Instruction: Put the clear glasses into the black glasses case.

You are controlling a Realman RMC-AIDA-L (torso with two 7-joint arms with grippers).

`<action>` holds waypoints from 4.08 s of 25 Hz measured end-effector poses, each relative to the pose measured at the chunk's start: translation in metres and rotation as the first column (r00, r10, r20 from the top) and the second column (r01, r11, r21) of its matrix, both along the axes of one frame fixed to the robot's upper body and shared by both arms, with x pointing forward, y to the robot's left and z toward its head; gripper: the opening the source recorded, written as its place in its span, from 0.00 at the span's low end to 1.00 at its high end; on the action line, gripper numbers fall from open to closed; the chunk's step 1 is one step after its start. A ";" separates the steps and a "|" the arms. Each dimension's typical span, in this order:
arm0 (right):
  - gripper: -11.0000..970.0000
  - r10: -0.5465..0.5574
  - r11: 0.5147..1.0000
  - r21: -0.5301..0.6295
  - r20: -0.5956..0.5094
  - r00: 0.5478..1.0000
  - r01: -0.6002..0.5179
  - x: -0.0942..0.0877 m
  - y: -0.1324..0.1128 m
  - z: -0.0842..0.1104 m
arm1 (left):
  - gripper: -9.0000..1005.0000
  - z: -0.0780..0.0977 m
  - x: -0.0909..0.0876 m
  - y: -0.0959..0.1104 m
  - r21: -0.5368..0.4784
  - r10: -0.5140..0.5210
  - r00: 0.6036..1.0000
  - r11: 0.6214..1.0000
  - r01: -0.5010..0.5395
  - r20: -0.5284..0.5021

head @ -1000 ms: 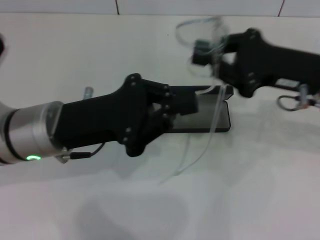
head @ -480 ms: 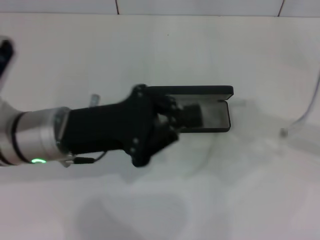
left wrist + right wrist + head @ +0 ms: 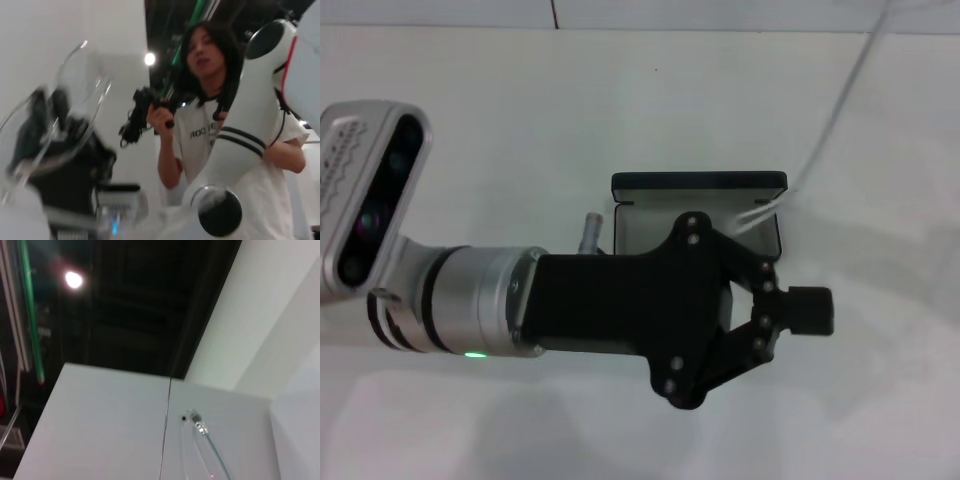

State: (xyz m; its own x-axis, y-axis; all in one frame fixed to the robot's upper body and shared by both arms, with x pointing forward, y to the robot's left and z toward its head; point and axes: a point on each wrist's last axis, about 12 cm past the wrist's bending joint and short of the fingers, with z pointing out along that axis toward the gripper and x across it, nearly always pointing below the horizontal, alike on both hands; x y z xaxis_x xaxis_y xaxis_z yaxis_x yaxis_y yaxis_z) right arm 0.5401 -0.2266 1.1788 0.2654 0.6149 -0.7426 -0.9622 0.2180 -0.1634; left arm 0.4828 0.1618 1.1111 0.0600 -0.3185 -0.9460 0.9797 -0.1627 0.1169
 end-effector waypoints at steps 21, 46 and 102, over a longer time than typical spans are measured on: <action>0.13 0.001 0.976 -0.217 -0.080 0.997 -0.018 0.001 0.029 -0.028 | 0.04 0.008 -0.003 -0.003 -0.223 0.164 0.986 0.961 -0.165 -0.021; 0.13 -0.071 0.970 -0.240 -0.096 0.993 0.046 0.002 0.025 -0.036 | 0.04 0.003 0.003 -0.007 -0.144 0.153 0.985 0.976 -0.163 -0.077; 0.13 -0.103 0.915 -0.401 -0.107 0.989 0.052 0.012 0.051 -0.047 | 0.04 0.009 0.009 -0.016 -0.129 0.101 0.989 0.985 -0.115 -0.110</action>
